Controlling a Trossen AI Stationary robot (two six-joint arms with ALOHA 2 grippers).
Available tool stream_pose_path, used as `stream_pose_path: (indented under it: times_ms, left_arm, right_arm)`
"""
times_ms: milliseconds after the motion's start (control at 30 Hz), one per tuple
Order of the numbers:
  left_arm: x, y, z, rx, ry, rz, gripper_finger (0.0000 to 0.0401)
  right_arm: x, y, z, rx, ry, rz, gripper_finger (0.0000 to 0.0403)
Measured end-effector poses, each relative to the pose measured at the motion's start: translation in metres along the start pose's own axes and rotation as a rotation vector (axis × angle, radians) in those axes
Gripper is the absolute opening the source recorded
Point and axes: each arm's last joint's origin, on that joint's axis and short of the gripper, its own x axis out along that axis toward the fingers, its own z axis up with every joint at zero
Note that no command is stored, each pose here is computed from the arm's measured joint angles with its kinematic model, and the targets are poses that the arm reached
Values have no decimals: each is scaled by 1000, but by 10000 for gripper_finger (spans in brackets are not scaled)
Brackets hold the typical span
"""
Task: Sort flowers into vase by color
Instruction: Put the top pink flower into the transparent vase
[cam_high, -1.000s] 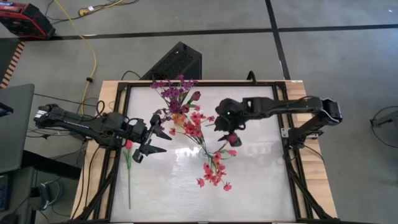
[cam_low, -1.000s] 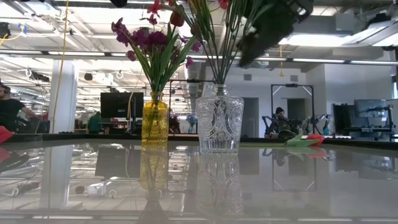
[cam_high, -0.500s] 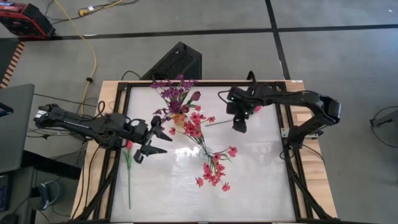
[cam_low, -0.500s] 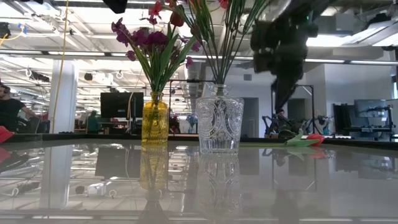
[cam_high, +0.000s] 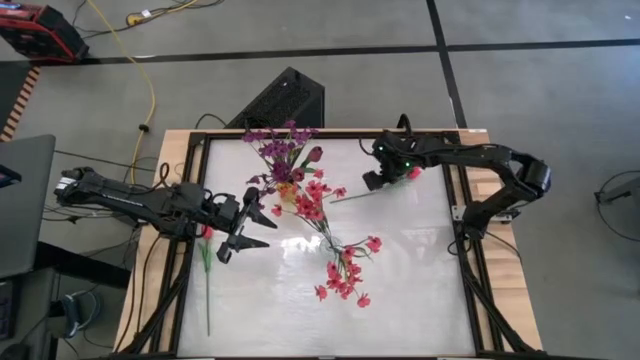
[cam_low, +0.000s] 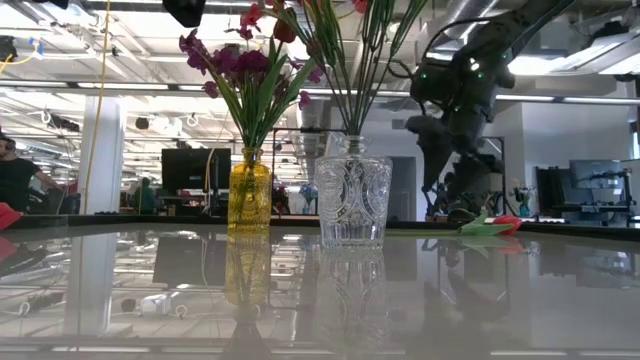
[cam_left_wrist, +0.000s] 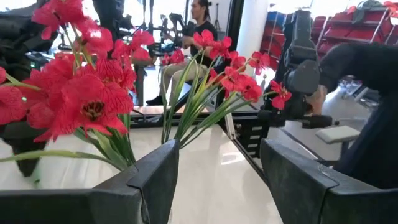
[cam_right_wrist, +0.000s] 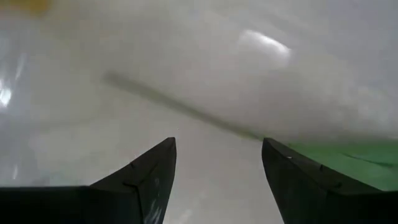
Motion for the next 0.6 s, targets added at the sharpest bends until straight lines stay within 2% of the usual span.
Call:
stream_pose_path:
  times_ms: [100, 233, 433, 600]
  left_arm:
    - [0, 0, -3, -1, 30, -10, 215]
    - [0, -1, -9, 10, 95, -46, 215]
    - [-2, -2, -19, 3, 207, -125, 215]
    - [-4, -4, -27, -32, 291, -202, 215]
  right_arm:
    - [0, 1, -3, 102, -59, -118, 265]
    - [0, 17, -17, 229, -180, -259, 265]
    - [4, 47, -51, 419, -338, -346, 265]
    - [6, 52, -69, 627, -492, -414, 265]
